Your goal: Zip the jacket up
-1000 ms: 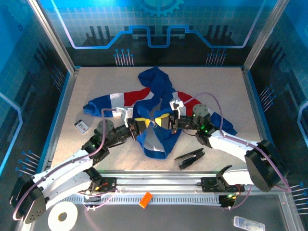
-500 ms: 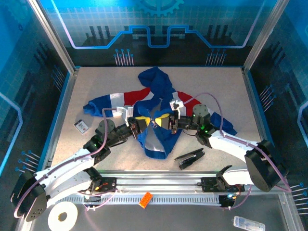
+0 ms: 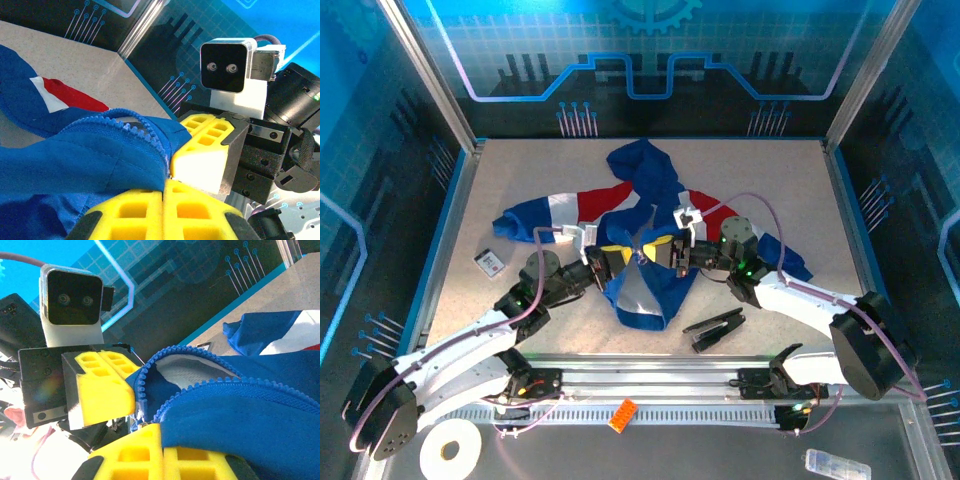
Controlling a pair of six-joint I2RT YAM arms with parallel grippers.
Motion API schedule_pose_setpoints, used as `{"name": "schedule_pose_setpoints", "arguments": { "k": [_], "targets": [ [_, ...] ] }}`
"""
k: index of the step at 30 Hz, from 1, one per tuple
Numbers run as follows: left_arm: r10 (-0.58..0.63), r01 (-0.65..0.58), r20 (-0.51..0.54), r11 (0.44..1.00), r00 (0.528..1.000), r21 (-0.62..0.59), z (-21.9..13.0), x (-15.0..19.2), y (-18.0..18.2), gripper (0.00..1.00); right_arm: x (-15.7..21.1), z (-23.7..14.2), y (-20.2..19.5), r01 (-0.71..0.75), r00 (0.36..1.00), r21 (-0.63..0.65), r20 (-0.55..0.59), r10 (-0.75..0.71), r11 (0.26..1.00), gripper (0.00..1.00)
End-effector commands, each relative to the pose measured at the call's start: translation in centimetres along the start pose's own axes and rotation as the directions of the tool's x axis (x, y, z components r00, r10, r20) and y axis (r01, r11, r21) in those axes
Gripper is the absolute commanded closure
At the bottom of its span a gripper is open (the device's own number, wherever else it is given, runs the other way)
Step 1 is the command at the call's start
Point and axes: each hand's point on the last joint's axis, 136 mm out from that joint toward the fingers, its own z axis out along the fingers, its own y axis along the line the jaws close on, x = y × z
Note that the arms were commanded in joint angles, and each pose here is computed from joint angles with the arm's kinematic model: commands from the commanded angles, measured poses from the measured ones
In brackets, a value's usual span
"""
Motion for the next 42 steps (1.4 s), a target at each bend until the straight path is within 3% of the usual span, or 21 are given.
{"name": "schedule_pose_setpoints", "arguments": {
  "k": [1, 23, 42],
  "targets": [
    [0.003, -0.004, 0.023, 1.000, 1.000, 0.024, 0.0, -0.2, -0.5, 1.00, -0.9, -0.4, 0.2, 0.037, 0.999, 0.002, 0.033, -0.037, 0.999, 1.00],
    [-0.007, 0.007, 0.016, 1.000, 1.000, 0.031, 0.6, 0.2, -0.4, 1.00, -0.6, -0.2, 0.4, 0.028, 0.999, -0.022, 0.021, -0.028, 0.999, 1.00],
    [0.016, -0.016, -0.084, 1.000, 0.996, 0.002, 0.3, 2.9, 0.4, 1.00, -0.6, -0.1, 0.8, 0.026, 0.999, -0.018, 0.028, -0.026, 1.000, 1.00]
  ]
}}
